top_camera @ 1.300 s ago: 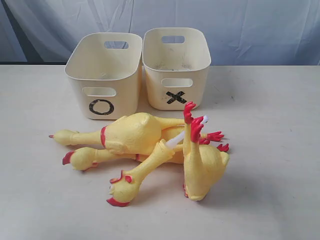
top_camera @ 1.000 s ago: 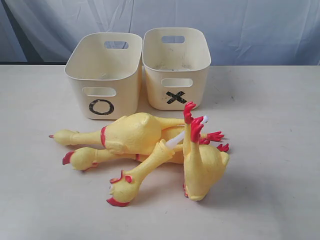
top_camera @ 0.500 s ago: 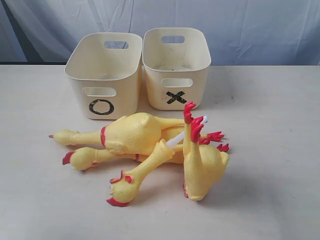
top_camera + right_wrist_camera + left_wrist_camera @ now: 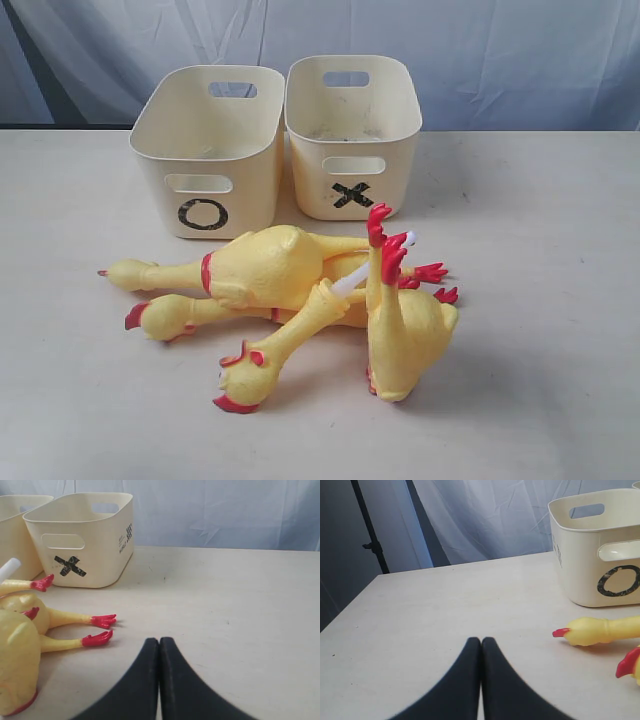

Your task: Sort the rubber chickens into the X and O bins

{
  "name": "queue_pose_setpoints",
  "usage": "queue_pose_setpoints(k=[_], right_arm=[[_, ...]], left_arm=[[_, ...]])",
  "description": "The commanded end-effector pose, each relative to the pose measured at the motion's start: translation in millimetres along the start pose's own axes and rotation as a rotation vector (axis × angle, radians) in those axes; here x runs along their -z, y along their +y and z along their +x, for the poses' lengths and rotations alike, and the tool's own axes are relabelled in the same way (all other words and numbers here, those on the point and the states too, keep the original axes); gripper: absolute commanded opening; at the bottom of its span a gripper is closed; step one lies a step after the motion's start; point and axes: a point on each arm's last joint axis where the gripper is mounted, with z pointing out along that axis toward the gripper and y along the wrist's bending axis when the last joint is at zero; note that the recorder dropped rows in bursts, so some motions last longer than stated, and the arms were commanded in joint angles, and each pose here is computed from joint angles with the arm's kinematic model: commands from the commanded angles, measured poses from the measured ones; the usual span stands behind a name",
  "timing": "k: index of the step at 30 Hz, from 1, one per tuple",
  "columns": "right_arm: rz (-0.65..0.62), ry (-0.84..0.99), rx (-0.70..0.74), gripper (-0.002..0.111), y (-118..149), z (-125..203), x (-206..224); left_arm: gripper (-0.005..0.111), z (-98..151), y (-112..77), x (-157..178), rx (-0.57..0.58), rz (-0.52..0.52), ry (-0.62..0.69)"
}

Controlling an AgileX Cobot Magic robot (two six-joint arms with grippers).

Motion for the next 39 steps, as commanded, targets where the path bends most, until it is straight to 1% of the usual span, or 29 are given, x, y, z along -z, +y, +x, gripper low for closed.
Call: queue_pose_setpoints(k=[1,4,9,19,24,30,39], right_arm=[[-0.003,-0.013,0.001,-0.001,0.2,-0.5,0.1],[-0.003,-0.013,0.001,-0.001,0.2,-0.5,0.1],[-0.003,-0.013,0.001,-0.001,0.2,-0.5,0.1],[-0.002,-0.011,0.001,-0.001,0.1,-0.3,0.1],[-0.002,-0.011,0.001,-0.001,0.1,-0.3,0.1],[-0.002,-0.011,0.001,-0.001,0.1,-0.3,0.1],[-0.003,-0.014,0.001,-0.001,0.2,-0.5,0.1]], left_arm=[[0.000,0.0,-0.1,0.2,-0.001,0.001,-0.006],[0.000,0.0,0.0,0.2,-0.006,-0.001,-0.006],[0.000,-0.1,1.4,0.2,-0.061,-0.015,-0.006],[0.000,-0.1,1.6,0.2,-0.069,-0.018,-0.006],[0.000,-0.2,3.0,0.3,-0.127,-0.033,-0.006],[0.000,-5.2,3.5,0.4,-0.191,-0.044,-0.059],[0.000,-6.7,3.1,0.5,-0.187,-0.041,-0.076]])
